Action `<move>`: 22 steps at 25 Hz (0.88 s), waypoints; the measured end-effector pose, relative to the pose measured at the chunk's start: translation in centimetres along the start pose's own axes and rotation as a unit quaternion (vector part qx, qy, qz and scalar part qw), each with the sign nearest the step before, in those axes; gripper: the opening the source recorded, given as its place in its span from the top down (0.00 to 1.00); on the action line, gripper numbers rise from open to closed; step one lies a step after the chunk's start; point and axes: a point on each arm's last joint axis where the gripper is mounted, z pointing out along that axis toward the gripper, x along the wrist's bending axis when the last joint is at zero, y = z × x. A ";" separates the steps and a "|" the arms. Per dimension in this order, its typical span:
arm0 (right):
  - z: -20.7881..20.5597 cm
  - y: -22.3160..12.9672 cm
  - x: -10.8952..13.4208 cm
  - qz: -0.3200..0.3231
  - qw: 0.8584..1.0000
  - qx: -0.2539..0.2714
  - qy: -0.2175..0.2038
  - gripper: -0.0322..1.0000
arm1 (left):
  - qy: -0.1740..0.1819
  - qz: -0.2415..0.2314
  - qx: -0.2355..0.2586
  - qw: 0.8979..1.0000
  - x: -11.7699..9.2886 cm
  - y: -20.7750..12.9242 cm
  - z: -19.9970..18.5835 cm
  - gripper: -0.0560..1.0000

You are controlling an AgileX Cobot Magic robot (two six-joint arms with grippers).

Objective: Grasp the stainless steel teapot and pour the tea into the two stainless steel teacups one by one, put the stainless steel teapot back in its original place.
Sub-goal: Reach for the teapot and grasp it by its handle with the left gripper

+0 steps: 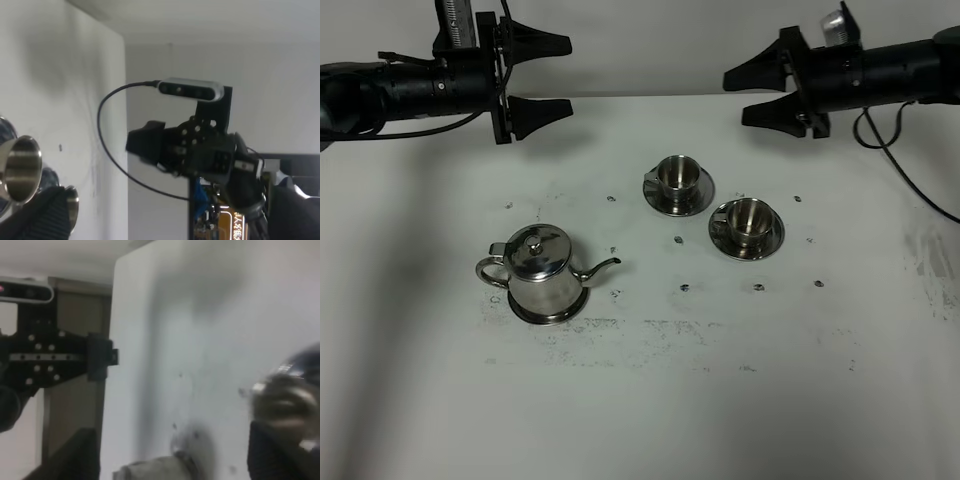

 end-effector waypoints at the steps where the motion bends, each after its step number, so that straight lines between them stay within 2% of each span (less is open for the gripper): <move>1: -1.2 0.3 -0.6 0.001 1.000 -0.008 -0.009 0.39 | 0.001 0.000 0.001 1.000 0.0 0.0 0.0 0.22; 5: -6.5 1.1 -1.1 -0.026 0.996 -0.023 -0.083 0.39 | 0.004 0.000 0.002 1.000 0.1 0.0 0.0 0.22; 8: -11.4 1.4 0.7 -0.051 0.987 -0.045 -0.145 0.39 | 0.005 0.001 0.002 1.000 0.1 0.0 -0.1 0.22; 12: -17.0 0.6 5.7 -0.089 0.964 -0.077 -0.239 0.39 | 0.006 0.004 0.001 1.000 0.1 0.0 -0.2 0.22; 16: -20.8 -1.6 12.0 -0.126 0.926 -0.105 -0.341 0.39 | 0.007 0.012 0.001 1.000 0.2 0.1 -0.3 0.22; 21: -24.1 -6.3 18.4 -0.161 0.883 -0.145 -0.417 0.39 | 0.007 0.027 0.001 1.000 0.2 0.1 -0.3 0.22; 22: -24.4 -7.5 19.0 -0.162 0.879 -0.143 -0.425 0.39 | 0.007 0.028 0.001 1.000 0.2 0.1 -0.3 0.22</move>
